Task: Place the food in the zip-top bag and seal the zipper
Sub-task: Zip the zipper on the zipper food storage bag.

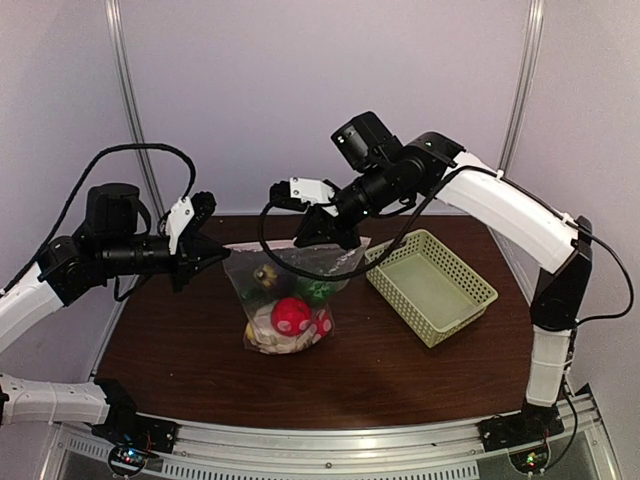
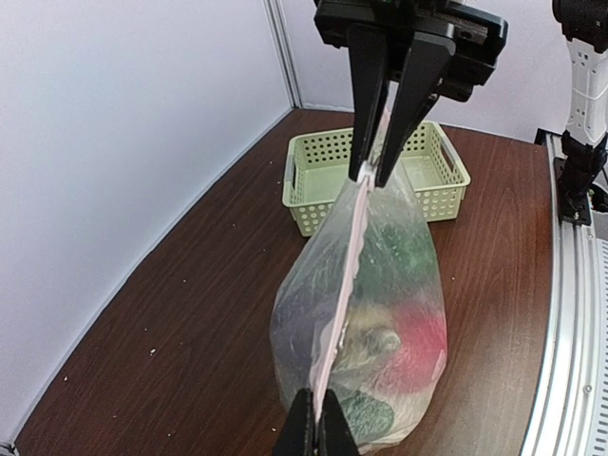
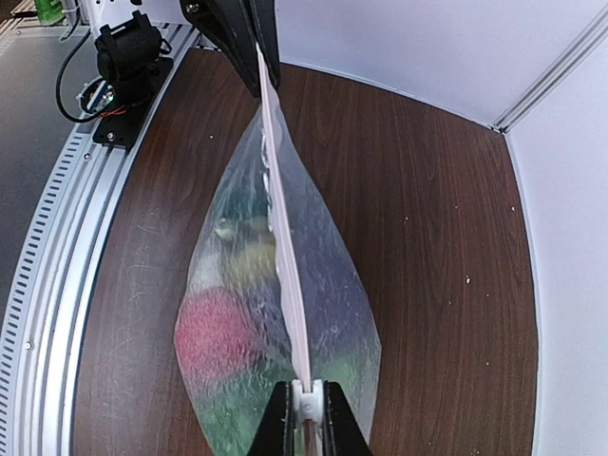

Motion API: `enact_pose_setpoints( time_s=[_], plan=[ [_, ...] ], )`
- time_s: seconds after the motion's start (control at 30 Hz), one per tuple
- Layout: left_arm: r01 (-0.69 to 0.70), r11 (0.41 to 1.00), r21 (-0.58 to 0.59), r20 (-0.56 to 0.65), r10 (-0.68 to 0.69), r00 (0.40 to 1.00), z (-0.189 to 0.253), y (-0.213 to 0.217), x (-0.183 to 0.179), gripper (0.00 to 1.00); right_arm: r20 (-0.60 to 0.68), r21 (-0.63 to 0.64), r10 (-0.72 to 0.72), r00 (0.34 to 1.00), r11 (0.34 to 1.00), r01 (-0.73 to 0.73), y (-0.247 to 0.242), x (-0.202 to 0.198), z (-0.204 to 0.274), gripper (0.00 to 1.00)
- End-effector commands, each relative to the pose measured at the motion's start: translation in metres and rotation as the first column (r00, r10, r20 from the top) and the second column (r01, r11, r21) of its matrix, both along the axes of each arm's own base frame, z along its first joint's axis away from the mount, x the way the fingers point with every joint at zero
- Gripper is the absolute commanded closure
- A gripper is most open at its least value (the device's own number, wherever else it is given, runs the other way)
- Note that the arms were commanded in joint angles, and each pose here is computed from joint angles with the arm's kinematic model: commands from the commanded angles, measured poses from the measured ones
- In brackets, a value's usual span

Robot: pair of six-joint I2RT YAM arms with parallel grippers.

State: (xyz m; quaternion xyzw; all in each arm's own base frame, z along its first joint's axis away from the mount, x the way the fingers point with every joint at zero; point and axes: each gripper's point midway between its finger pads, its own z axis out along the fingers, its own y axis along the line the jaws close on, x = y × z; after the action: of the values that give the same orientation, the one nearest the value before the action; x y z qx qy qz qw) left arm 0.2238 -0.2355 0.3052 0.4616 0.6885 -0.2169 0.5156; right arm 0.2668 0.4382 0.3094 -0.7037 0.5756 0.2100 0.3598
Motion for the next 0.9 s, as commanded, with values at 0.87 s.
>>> enact_pose_setpoints(
  time_s=[0.87],
  plan=[
    [-0.053,0.999,-0.009,0.052,0.053,0.997,0.011,0.006,0.015,1.0,-0.038,-0.143,-0.271,0.962,0.954,0.263,-0.13,0.039,-0.015,1.0]
  ],
)
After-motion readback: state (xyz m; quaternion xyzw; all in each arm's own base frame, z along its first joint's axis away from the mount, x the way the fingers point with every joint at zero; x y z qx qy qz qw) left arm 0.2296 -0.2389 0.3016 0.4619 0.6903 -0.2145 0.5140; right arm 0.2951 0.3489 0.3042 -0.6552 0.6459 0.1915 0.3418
